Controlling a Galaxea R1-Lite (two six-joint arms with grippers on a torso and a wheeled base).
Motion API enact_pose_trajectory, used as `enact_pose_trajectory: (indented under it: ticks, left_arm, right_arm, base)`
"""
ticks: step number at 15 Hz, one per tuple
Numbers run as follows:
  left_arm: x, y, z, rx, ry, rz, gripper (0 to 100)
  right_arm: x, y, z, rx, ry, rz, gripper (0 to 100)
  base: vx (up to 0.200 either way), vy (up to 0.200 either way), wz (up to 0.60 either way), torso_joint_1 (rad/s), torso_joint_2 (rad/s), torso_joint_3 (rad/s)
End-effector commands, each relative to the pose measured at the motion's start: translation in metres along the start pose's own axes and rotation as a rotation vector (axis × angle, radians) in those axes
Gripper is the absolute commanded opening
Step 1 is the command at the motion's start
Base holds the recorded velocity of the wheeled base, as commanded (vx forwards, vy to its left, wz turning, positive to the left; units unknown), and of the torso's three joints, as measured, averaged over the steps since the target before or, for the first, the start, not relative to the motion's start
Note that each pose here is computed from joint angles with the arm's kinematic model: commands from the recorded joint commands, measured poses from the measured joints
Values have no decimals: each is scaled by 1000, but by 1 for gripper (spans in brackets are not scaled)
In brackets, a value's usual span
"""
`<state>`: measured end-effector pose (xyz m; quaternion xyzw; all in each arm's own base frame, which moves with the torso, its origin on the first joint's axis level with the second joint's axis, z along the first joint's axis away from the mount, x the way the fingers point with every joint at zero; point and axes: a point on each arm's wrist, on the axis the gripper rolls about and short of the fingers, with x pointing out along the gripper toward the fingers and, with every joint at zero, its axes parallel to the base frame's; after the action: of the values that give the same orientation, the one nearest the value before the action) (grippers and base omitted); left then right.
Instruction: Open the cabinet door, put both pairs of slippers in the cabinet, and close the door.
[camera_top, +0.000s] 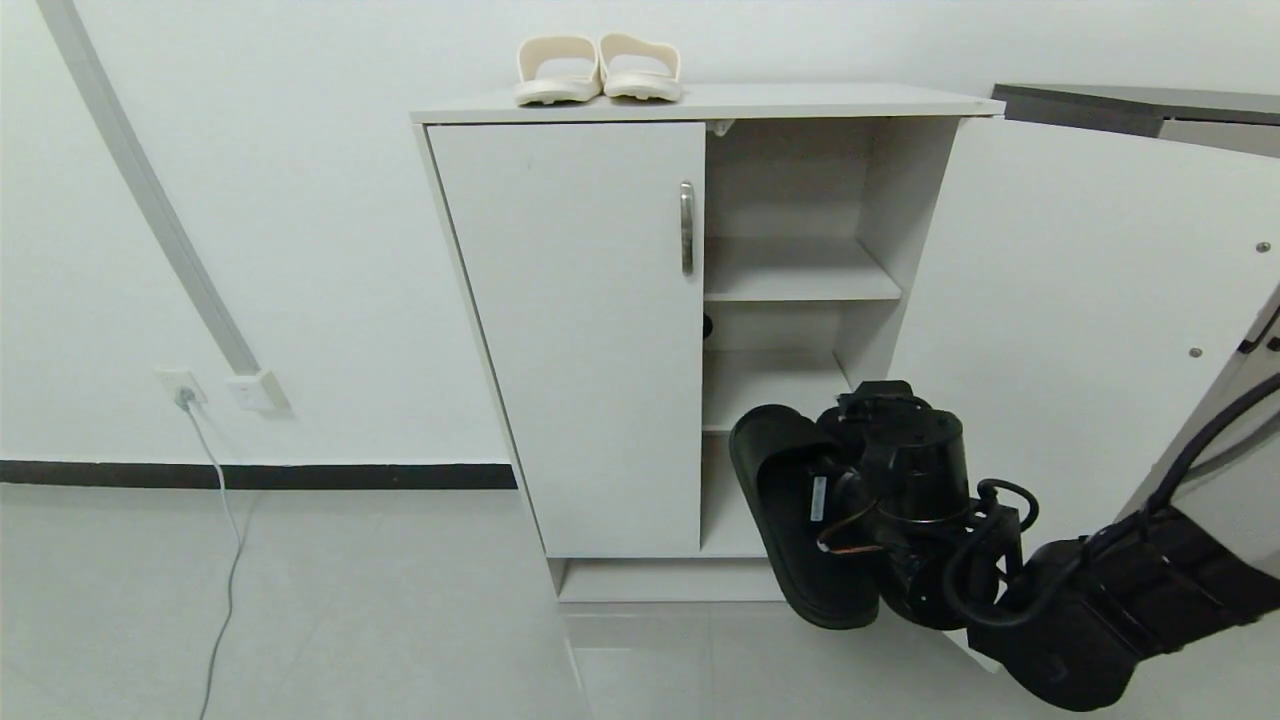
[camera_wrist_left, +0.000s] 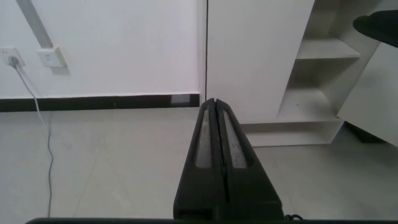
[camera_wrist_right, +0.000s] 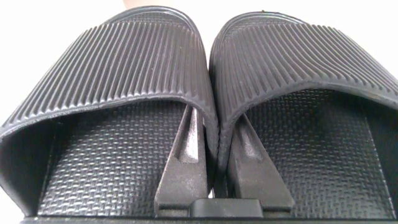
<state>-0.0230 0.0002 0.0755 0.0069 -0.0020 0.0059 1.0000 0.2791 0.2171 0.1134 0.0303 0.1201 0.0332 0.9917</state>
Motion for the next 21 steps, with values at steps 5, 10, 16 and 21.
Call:
enact_pose_trajectory:
  ticks: [5,10,16,21]
  left_arm:
    - [0,0,0,0,2,-1,0]
    - [0,0,0,-2,3,1,0]
    - [0,0,0,-2,3,1,0]
    - [0,0,0,-2,3,1,0]
  right_arm:
    - [64,3,-47,-38,-110,-37,0]
    - [81,16,-54,-22,-139,-25,0]
    - [78,23,-55,-28,-138,-13,0]
    - [76,49,-60,-42,-115,42,0]
  base:
    - [0,0,0,0,0,0]
    - [0,0,0,0,0,0]
    - [0,-167,0,0,1,2]
    - [0,-40,0,0,0,1]
